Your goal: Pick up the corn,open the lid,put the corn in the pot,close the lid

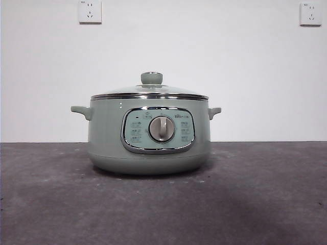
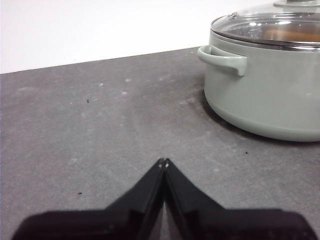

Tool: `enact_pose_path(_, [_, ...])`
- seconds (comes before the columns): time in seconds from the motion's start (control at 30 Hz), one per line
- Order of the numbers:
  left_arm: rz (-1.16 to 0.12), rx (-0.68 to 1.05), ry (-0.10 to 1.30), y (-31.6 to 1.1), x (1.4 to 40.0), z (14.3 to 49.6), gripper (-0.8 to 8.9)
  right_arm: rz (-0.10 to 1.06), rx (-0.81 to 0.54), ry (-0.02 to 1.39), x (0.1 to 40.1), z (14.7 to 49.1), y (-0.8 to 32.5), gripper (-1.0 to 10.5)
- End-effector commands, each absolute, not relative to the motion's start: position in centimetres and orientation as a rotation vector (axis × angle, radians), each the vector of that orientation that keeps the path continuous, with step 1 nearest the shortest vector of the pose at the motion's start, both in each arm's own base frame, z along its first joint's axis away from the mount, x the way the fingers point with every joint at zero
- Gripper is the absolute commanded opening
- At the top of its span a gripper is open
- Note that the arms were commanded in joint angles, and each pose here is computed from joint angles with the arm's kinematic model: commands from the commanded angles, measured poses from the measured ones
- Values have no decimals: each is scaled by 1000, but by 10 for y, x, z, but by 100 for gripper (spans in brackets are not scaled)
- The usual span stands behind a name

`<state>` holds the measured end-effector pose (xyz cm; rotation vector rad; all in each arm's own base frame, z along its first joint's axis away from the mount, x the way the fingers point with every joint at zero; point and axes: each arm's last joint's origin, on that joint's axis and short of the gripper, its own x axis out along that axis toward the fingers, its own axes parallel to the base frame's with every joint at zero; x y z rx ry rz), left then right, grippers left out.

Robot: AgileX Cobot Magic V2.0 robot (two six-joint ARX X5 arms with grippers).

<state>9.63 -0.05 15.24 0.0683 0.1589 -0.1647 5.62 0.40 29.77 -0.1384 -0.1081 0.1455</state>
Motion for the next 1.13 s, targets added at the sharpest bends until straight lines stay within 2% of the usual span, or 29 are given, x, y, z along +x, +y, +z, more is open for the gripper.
enact_pose_path(0.03, [-160,59,160,0,97,150,-3,134,-130,-101,68,259,3,2])
enact_pose_path(0.2, [-160,58,161,0,97,150,-3,116,-112,-93,81,219,3,2])
enact_pose_path(0.57, [-161,55,185,0,98,148,-3,131,-53,118,96,155,3,2])
enact_pose_path(0.63, [-161,54,190,0,98,147,-3,131,-49,168,96,151,3,2])
enact_pose_path(0.77, [-161,53,199,0,99,147,-3,128,-35,163,96,151,3,2])
enact_pose_path(0.87, [-162,52,203,0,99,146,-3,123,25,166,96,151,3,2])
enact_pose_path(1.13, [-162,52,203,0,99,146,-3,122,28,167,96,151,3,2])
